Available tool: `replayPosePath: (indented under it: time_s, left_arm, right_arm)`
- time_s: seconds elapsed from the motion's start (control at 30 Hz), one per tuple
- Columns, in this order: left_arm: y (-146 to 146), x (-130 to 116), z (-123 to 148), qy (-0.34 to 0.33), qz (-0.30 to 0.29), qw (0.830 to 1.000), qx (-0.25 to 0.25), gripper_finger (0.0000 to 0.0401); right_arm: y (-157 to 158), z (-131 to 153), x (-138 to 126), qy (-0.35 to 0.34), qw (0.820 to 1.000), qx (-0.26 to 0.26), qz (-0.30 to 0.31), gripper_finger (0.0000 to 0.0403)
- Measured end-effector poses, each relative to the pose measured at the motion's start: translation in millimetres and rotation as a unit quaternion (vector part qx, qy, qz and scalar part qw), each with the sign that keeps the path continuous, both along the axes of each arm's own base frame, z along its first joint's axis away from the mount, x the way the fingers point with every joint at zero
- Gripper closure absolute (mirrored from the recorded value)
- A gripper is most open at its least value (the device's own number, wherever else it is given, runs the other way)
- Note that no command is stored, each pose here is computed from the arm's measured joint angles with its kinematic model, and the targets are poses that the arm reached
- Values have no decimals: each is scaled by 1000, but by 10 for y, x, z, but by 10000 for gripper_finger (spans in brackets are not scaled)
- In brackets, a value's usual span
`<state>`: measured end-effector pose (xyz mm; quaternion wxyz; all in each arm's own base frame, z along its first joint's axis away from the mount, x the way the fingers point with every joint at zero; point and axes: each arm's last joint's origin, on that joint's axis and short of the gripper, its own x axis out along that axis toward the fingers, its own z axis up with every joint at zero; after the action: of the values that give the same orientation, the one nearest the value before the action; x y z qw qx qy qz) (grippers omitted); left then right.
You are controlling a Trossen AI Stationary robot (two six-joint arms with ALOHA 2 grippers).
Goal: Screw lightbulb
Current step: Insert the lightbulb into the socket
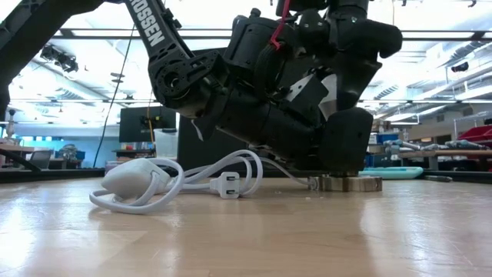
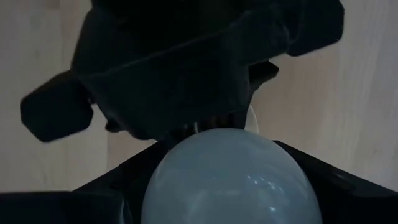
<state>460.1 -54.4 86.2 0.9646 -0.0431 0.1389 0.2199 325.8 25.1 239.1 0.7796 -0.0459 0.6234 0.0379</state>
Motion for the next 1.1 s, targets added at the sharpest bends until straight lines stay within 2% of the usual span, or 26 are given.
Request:
replayPosePath:
  time_s: [0.33,0.67,0.93,1.1]
  left_arm:
    - [1,0,0,0,1,1000,1,195]
    - [4,-2,0,-2,7,1000,-3,195]
    - [8,-3,-2,-1,8,1000,0,195]
    - [8,-3,-2,0,8,1000,2,195]
  right_arm:
    - [-2,-1,0,2,990,34,-134,130]
    - [-38,-10,-15,12,963,63,-262,130]
    - [-53,-7,-8,8,965,61,-254,121]
    - [-61,-4,5,0,977,50,-209,105]
